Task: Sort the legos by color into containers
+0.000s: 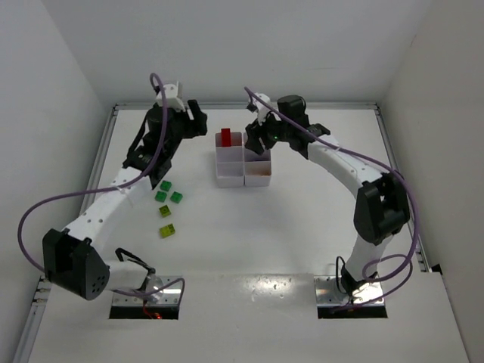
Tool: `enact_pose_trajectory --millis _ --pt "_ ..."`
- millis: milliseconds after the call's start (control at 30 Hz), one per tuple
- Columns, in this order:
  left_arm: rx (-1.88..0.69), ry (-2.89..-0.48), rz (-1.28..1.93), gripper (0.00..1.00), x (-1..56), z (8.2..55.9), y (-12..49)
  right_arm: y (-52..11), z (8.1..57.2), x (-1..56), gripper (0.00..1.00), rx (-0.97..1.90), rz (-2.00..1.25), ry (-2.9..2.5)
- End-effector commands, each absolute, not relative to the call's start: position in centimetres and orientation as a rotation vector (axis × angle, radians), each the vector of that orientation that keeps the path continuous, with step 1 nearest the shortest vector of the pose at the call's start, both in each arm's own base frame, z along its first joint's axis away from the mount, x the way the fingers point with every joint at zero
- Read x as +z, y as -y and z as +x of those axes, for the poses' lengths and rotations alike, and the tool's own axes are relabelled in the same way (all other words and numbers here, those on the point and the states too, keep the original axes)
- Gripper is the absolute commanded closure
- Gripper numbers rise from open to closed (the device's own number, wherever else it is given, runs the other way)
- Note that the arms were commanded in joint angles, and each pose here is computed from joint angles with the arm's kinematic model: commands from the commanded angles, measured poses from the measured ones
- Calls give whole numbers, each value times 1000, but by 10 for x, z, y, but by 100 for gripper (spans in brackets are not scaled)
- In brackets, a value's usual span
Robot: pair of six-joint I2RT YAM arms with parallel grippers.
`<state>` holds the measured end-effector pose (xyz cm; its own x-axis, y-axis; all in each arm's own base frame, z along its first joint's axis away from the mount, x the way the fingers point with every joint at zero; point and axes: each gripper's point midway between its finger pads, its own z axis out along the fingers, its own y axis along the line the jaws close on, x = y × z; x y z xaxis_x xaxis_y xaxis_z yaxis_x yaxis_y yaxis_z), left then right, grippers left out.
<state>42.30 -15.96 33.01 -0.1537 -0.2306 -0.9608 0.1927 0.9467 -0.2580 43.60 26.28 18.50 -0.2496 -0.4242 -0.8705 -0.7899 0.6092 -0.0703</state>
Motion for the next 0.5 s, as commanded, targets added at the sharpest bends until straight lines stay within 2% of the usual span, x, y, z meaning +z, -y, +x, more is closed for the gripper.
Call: enact_pose_trajectory --millis 0,233,300,400,467 --pt "-286 -1802 -77 27 292 403 117 -295 441 212 40 667 -907 -1838" --pt "-198 -1747 -178 27 295 387 63 -334 459 200 36 905 -542 -1987" --pt "-190 -1733 -209 27 298 385 53 -341 469 187 40 884 -415 -2052" --pt "-178 -1738 -237 27 296 385 44 -351 484 184 40 758 -346 -2066" --pt "-169 -1746 -245 27 292 385 41 -354 486 180 35 734 -338 -2068"
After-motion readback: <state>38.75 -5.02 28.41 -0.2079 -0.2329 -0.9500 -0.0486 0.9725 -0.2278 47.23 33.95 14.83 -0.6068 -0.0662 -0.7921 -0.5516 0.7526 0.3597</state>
